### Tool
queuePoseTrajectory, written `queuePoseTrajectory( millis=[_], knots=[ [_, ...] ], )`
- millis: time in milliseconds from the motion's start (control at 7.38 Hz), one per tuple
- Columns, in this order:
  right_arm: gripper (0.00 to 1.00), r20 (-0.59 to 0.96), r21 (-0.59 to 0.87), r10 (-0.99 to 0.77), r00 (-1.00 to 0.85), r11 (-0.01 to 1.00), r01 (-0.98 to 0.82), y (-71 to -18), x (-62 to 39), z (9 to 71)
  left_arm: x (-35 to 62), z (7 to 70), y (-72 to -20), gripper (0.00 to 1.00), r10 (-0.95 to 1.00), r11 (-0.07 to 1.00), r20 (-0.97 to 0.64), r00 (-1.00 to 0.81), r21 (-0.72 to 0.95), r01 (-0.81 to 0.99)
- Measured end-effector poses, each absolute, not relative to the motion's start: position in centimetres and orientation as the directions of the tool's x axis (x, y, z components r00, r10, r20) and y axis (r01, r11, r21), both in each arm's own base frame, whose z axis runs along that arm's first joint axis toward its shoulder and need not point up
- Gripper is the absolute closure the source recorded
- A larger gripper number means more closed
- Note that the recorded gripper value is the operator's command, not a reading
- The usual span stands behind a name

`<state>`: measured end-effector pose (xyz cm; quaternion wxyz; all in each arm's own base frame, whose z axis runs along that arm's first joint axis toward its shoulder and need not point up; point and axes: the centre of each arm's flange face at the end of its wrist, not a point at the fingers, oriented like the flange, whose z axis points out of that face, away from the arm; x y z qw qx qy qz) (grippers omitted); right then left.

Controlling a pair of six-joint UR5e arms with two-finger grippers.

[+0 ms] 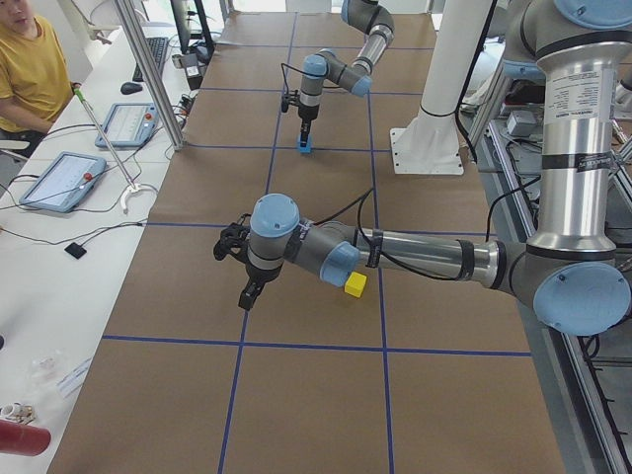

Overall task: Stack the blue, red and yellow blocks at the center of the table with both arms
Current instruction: 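Carry the blue cube with the right gripper to the table center, then release the blue cube with the right gripper while the left arm reaches for red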

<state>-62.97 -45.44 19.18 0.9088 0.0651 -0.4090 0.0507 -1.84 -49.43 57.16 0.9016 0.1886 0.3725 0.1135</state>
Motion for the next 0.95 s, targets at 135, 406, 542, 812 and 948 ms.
queuePoseTrajectory(
  millis=[135, 406, 542, 812, 948],
  knots=[
    [0.00, 0.744, 0.078, 0.039, 0.667, 0.986, -0.145, -45.1, -63.2, 19.5, -1.8, 57.2, -49.4, 0.00, 0.345, 0.903, -0.629, 0.697, 0.424, -0.064],
    [0.00, 0.737, 0.084, 0.045, 0.674, 0.984, -0.157, -45.6, -62.5, 19.4, -1.9, 57.2, -49.3, 0.00, 0.345, 0.903, -0.629, 0.697, 0.424, -0.065],
    [0.00, 0.741, 0.079, 0.058, 0.669, 0.982, -0.173, -47.7, -60.0, 18.5, -1.9, 57.2, -49.3, 0.00, 0.345, 0.903, -0.629, 0.697, 0.424, -0.065],
    [0.00, 0.741, 0.066, 0.065, 0.668, 0.983, -0.170, -55.0, -50.6, 17.5, 0.0, 55.7, -50.4, 0.00, 0.339, 0.907, -0.643, 0.687, 0.417, -0.057],
    [0.00, 0.739, 0.075, 0.047, 0.672, 0.986, -0.151, -58.6, -45.3, 18.5, 3.4, 53.8, -51.4, 0.00, 0.307, 0.923, -0.678, 0.668, 0.382, -0.036]
  ],
)
